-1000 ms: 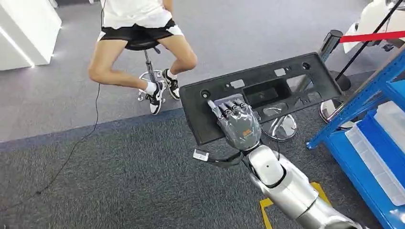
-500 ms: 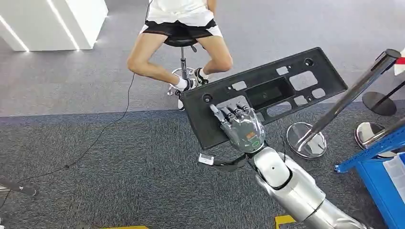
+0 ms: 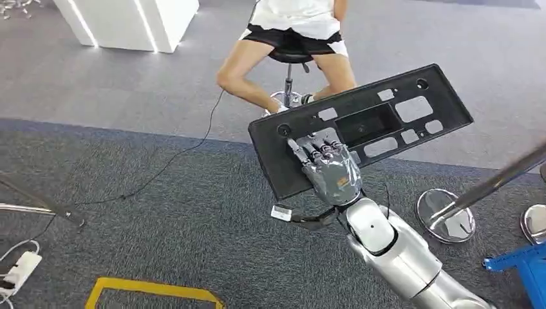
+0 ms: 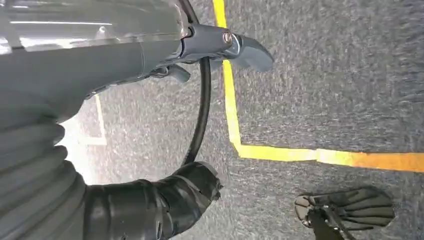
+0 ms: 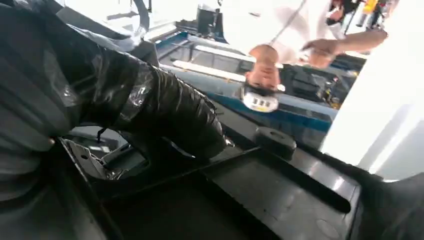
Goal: Take the parts from the cabinet and place them on the table.
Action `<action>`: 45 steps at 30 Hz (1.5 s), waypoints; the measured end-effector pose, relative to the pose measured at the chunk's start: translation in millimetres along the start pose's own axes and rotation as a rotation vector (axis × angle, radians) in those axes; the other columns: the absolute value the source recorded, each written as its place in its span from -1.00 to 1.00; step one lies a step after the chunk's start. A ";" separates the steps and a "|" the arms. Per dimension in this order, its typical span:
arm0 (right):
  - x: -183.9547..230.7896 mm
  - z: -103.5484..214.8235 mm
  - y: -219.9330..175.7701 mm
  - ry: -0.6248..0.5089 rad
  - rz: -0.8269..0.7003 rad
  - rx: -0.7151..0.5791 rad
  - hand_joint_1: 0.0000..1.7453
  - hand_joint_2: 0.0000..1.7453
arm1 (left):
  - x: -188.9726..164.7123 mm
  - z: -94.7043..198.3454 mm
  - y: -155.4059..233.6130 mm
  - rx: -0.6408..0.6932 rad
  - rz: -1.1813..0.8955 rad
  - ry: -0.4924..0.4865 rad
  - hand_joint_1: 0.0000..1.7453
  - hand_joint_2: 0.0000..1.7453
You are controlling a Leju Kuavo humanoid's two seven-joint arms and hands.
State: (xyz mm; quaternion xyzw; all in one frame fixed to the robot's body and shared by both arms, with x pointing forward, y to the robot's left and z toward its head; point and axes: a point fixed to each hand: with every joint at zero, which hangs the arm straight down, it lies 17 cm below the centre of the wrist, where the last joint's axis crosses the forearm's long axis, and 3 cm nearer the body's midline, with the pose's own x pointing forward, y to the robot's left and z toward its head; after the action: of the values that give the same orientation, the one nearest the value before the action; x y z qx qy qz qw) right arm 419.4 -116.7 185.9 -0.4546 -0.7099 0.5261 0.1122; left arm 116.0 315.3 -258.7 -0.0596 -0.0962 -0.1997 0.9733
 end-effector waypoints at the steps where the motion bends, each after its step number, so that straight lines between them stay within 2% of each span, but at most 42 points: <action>1: -0.6 0.0 -0.1 0.001 0.000 0.000 1.00 1.00 | -2.7 0.1 -1.0 -0.004 0.000 0.005 -1.00 1.00; 18: -4.0 -0.6 -1.1 0.012 0.001 -0.004 1.00 1.00 | -31.7 0.7 -9.1 -0.017 0.002 0.079 -1.00 1.00; 27: -9.6 -2.5 -3.6 0.021 0.007 -0.011 1.00 1.00 | -33.1 1.2 -8.6 -0.020 -0.002 0.082 -1.00 1.00; 36: -58.5 -24.8 -29.4 0.099 0.073 -0.060 1.00 1.00 | -31.4 1.2 -2.5 -0.001 -0.004 0.075 -1.00 1.00; 45: -70.1 -28.7 -39.7 0.110 0.092 -0.079 1.00 1.00 | -25.3 0.8 -2.3 -0.002 -0.011 0.059 -1.00 1.00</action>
State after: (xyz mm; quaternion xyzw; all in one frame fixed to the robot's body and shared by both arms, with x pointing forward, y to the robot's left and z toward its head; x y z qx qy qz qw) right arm 456.2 -153.1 254.1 -0.5190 -0.7011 0.4768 0.1085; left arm 92.1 322.9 -263.0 -0.0539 -0.0679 -0.2067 0.9745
